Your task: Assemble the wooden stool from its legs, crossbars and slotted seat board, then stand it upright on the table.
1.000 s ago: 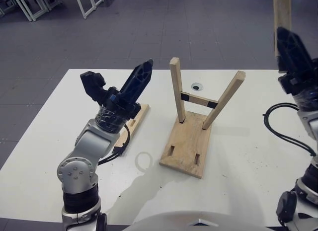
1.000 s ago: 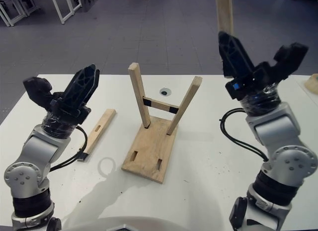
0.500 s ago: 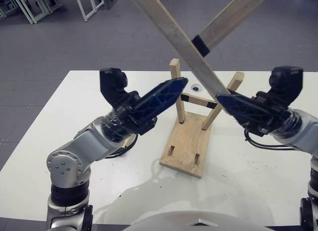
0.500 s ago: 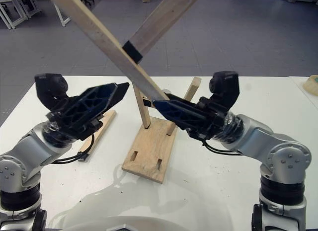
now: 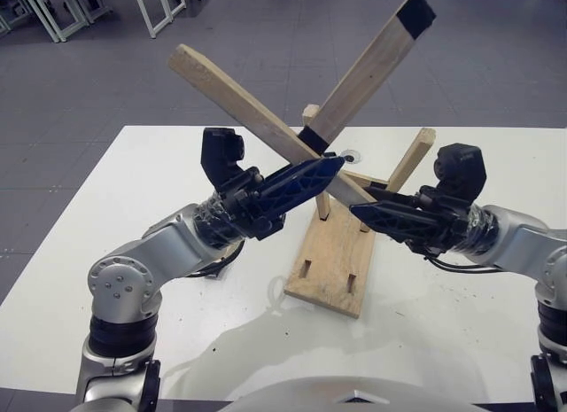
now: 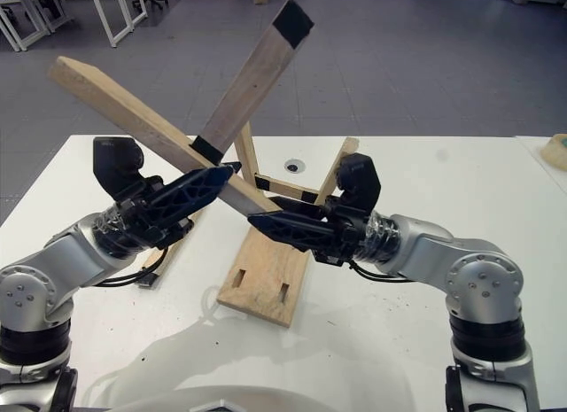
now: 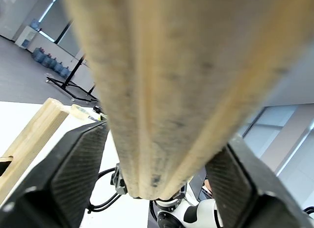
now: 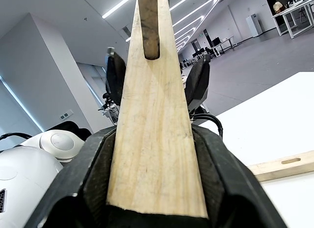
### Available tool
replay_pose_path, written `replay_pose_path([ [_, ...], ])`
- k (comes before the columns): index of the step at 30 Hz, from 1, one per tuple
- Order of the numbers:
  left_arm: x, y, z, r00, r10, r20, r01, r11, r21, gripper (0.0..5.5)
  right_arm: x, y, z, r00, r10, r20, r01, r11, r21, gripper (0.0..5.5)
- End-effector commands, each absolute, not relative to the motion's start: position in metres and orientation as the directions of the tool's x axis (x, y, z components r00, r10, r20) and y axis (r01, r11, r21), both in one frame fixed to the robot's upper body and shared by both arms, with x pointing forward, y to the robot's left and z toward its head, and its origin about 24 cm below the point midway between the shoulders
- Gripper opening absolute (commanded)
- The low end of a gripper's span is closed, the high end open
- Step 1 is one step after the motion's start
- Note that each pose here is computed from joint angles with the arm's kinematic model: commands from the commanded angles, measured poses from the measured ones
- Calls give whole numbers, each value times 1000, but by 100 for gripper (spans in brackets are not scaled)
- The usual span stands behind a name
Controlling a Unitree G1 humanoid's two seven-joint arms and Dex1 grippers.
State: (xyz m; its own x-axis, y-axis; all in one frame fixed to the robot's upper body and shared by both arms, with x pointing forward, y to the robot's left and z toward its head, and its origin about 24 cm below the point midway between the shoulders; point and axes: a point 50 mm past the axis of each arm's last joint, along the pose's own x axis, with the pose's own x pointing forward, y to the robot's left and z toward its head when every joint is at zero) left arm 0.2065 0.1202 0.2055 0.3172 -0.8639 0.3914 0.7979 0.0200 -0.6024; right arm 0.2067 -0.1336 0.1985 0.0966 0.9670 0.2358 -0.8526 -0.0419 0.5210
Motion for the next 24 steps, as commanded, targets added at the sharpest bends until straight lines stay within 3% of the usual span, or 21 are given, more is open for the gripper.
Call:
replay_pose_path([
  [1,207,122,201,321,-875,363,794,40,-606,264,205,-132,201,70,971,229,-863,-56,502,203],
  [4,206,124,200,321,-876,360,793,41,-608,217,204,-132,201,66,972,226,-863,-58,501,203],
  [9,209,129,200,341,-869,358,798,66,-599,214,206,-133,200,70,974,215,-864,-49,500,203],
  [14,220,146,204,408,-838,362,813,153,-561,205,207,-143,194,112,981,159,-865,18,501,333],
  [17,228,164,205,469,-815,341,819,255,-515,205,203,-165,177,157,987,17,-854,127,505,355],
  [19,235,180,204,556,-767,320,798,386,-463,205,200,-175,153,188,969,-158,-845,242,477,355],
  [21,240,192,199,635,-727,261,759,523,-388,205,203,-176,127,231,908,-349,-856,360,370,355],
  [24,241,198,178,720,-680,140,690,677,-257,205,212,-160,101,260,823,-505,-925,363,116,355],
])
